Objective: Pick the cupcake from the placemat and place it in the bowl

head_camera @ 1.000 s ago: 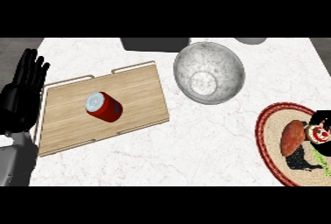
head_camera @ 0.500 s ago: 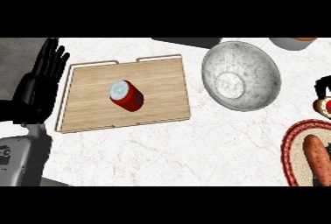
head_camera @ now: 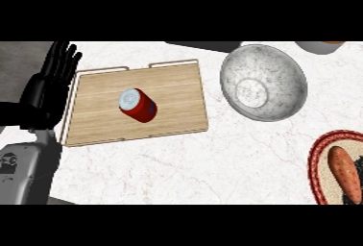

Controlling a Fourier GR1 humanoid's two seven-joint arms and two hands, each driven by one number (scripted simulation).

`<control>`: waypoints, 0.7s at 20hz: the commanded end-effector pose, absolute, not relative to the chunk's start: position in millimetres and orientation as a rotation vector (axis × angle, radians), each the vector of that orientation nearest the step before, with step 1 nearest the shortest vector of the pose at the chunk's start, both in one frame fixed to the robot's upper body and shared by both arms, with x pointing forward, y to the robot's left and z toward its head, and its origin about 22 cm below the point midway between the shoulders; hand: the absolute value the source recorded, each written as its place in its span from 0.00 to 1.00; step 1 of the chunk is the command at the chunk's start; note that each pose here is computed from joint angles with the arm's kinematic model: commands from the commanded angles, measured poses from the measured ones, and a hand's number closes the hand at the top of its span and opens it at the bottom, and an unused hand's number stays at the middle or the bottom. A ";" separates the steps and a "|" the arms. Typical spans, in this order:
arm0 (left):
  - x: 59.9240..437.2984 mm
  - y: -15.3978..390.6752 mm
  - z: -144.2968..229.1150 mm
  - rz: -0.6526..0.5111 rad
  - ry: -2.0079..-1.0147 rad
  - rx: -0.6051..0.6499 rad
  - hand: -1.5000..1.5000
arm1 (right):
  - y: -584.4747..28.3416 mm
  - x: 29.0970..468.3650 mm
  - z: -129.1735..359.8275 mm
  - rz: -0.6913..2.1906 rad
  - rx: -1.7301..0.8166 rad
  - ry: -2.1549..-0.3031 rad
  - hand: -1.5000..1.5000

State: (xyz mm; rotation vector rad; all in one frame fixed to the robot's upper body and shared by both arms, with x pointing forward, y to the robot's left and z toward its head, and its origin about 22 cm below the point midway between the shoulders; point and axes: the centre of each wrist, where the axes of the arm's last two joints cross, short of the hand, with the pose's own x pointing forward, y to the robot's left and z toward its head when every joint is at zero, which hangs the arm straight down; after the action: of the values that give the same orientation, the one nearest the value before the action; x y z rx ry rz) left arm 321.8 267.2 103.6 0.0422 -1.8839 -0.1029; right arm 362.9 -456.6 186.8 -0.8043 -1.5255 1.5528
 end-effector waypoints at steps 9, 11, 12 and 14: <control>327.2 270.9 106.1 -0.091 -1.869 0.088 0.50 | -456.0 386.4 248.7 1.411 -0.491 -2.016 1.00; 329.0 272.0 107.4 -0.080 -1.867 0.085 0.50 | -450.8 391.4 253.0 1.373 -0.392 -2.066 1.00; 327.4 272.7 102.3 -0.084 -1.848 0.083 0.50 | -453.3 391.3 244.7 1.344 -0.329 -2.063 1.00; 326.0 276.4 98.1 -0.068 -1.839 0.099 0.50 | -448.6 394.5 258.3 1.343 -0.247 -2.079 1.00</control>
State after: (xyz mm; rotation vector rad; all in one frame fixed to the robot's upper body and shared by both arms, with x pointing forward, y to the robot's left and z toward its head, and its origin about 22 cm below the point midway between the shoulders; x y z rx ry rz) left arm 326.4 272.6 102.2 0.0819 -1.8561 -0.0842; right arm 390.5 -449.4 247.3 -0.6446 -1.9552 1.3298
